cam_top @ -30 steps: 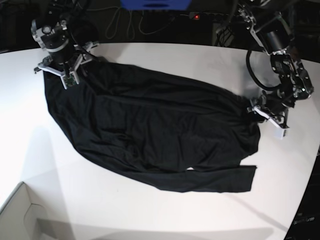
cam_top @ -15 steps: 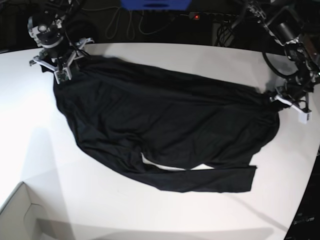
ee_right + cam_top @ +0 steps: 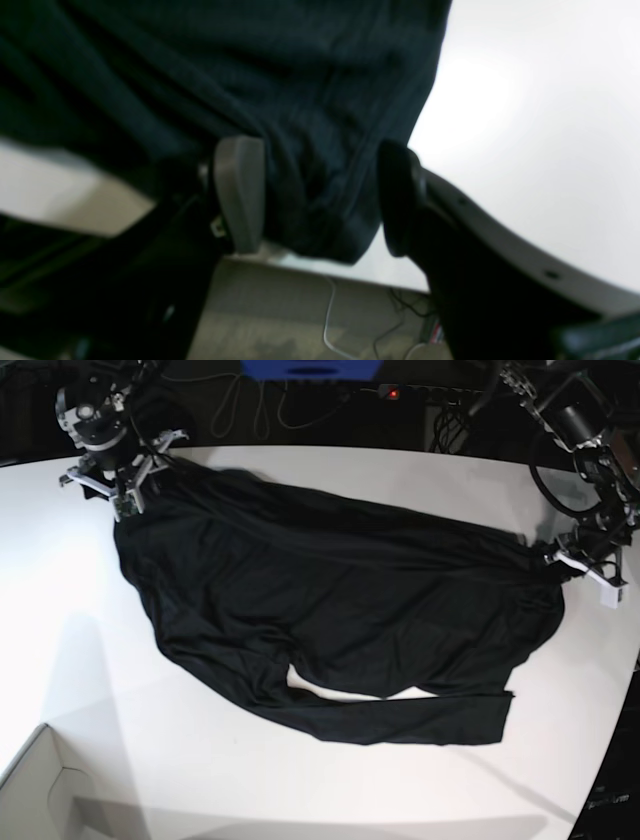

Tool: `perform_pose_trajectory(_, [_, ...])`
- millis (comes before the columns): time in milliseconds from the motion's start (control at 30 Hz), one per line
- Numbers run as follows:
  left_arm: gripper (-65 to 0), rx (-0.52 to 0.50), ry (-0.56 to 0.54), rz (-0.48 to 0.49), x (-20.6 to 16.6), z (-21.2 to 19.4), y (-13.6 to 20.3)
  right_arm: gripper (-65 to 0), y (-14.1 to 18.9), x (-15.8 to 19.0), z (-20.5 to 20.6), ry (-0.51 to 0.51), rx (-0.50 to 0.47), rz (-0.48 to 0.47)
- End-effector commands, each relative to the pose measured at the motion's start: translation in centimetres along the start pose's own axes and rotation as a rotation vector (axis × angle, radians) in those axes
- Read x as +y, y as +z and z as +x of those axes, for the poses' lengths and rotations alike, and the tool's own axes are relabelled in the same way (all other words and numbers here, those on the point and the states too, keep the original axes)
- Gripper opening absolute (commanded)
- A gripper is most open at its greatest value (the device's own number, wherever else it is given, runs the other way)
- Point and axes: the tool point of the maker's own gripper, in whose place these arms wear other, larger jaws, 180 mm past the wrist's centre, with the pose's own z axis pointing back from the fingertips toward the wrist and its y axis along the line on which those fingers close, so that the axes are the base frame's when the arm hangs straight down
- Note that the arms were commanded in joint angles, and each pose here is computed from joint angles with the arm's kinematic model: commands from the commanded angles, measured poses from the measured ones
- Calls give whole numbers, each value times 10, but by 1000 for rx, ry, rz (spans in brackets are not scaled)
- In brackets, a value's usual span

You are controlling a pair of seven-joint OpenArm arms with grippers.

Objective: Layout the t-shirt on the table in an organized manner, then fold the t-shirt properly
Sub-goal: 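Hold the collar edge with both grippers, keeping the shirt spread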

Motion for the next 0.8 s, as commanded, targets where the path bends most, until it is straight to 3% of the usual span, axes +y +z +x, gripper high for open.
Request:
perform_pose_trajectory(0, [-650,-59,-21,5,2,23,6,-300,3,-3,10,3,-41,-11])
perform_pose_trajectory(133, [-650,-61,-22,1,0,24,5,-307,1,5,12,5,-45,11])
perform_pose_trajectory(200, [-650,-61,-23,0,0,24,5,-356,0,11,15,13,-50,28])
perform_pose_trajectory(267, [-650,-62,-24,0,0,25,5,-445,0,14,15,15,-49,35])
perform_pose_trajectory(367, [-650,-62,-25,1,0,25,5,-642,-1,17,18,23,-56,46])
perform_pose_trajectory(567, [-650,-64,-26,3,1,26,6,-650,-1,4,23,52,-69,21])
perform_pose_trajectory(767, [-650,-84,-28,-3,-2,36,5,-650,-7,-19,53,86,-130,-26])
